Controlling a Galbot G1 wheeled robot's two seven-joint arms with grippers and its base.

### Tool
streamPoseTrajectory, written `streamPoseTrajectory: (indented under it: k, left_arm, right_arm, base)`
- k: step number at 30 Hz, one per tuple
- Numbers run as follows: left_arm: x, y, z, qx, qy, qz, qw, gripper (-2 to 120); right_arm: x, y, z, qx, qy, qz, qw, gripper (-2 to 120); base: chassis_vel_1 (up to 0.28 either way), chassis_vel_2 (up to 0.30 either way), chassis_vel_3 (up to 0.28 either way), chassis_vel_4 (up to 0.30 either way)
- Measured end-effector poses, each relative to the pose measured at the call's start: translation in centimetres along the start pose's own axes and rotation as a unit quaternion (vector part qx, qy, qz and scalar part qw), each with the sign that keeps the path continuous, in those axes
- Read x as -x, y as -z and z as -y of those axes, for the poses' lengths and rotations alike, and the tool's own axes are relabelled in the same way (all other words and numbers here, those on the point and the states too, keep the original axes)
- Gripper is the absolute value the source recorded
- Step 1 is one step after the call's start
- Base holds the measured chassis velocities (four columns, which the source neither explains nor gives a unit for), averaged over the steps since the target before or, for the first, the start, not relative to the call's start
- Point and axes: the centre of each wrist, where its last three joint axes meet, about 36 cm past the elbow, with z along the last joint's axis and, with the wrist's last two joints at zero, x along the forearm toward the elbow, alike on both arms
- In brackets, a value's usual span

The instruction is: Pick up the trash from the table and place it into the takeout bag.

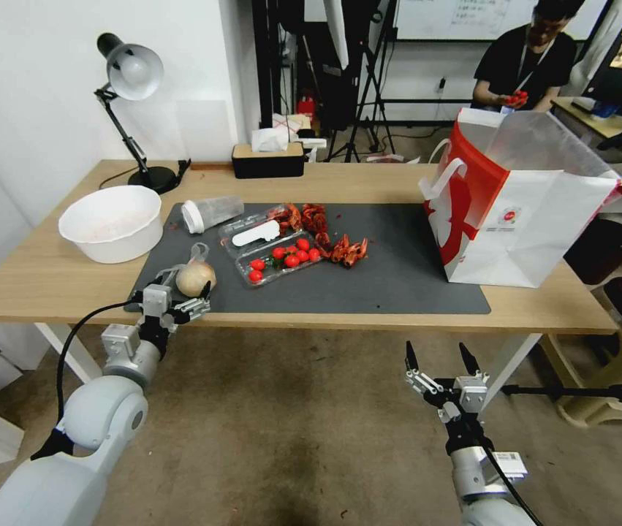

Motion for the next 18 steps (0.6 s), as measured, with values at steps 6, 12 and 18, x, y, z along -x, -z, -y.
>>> streamPoseTrajectory:
  k: [6,12,18]
  left_arm:
    - [0.11,-0.06,0.13,-0.006,-0.001,-0.008,1.0000,100]
    - [0.45,-0.24,0.27,-0.016,-0.002,-0.010,0.9998,88]
    - [0.69,-0.26,0.24,-0.021,-0.003,-0.011,0.9997,66]
  right_arm:
    - [0.01,-0.05,0.12,-0.002,-0.001,-0.001,1.000,100]
    - [0.06,-0.14,0.17,-0.003,-0.003,-0.002,1.000,100]
    - [0.13,-0.23,0.21,-0.004,-0.004,-0.003,1.000,100]
  base:
    - [0.000,0.000,0.000,0.000]
    - [0.000,0.000,0.000,0.000]
    - [0.000,0.000,0.000,0.000]
